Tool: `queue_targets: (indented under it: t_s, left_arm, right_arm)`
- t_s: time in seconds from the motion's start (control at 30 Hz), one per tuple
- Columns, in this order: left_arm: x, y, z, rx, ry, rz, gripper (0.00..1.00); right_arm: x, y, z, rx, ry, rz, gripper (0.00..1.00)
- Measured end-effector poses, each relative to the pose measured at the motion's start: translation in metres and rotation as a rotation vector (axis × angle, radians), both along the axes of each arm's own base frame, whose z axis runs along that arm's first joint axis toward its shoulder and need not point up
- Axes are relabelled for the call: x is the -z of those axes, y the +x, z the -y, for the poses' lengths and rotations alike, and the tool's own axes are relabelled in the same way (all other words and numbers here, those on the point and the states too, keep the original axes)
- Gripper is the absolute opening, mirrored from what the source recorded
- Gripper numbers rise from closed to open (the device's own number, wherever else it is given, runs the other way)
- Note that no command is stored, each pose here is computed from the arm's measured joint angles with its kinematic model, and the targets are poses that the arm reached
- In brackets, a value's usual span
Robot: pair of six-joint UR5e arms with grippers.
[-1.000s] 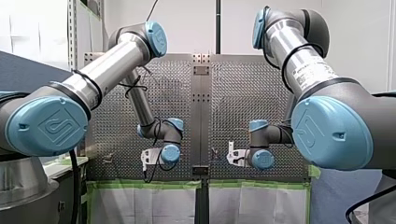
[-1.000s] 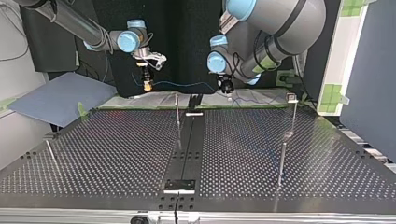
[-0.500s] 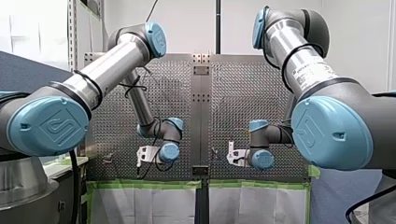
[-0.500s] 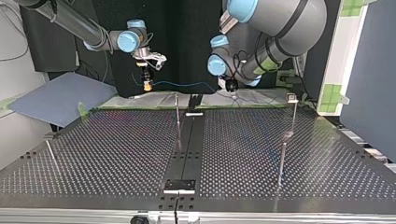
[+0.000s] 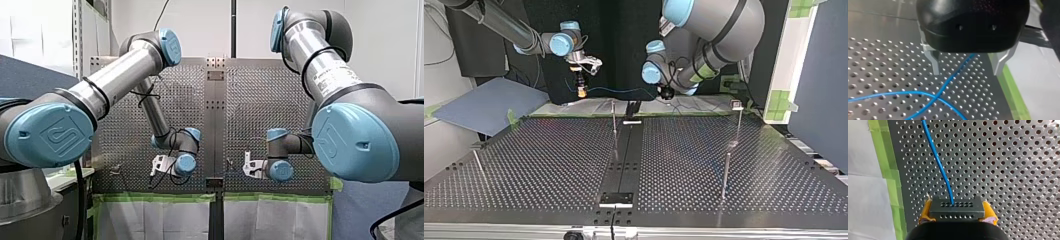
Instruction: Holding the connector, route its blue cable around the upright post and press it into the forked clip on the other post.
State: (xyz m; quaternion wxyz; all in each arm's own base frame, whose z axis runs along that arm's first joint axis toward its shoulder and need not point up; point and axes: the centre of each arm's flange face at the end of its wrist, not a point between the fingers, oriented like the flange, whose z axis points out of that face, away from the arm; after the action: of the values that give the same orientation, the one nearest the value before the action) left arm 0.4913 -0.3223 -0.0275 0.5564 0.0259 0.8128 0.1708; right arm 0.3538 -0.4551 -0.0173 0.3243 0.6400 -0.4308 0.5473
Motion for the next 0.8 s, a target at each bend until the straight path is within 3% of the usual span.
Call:
queue_targets:
  t_s: [0.23,0.47,0.8]
  left_arm:
    - [0.015,0.012,0.003,0.004,0.068,-0.030,1.00]
    - [0.009,0.030,0.011,0.040,0.099,-0.023,1.00]
    - [0.024,0.032,0.010,0.087,0.176,-0.072,1.00]
  right_arm:
    - [0.000,0.000,0.000,-0.002,0.000,0.000,0.00]
    - [0.000,0.000,0.001,-0.002,-0.004,0.002,0.00]
    - [-0.001,-0.001,0.002,0.001,-0.006,0.006,0.00]
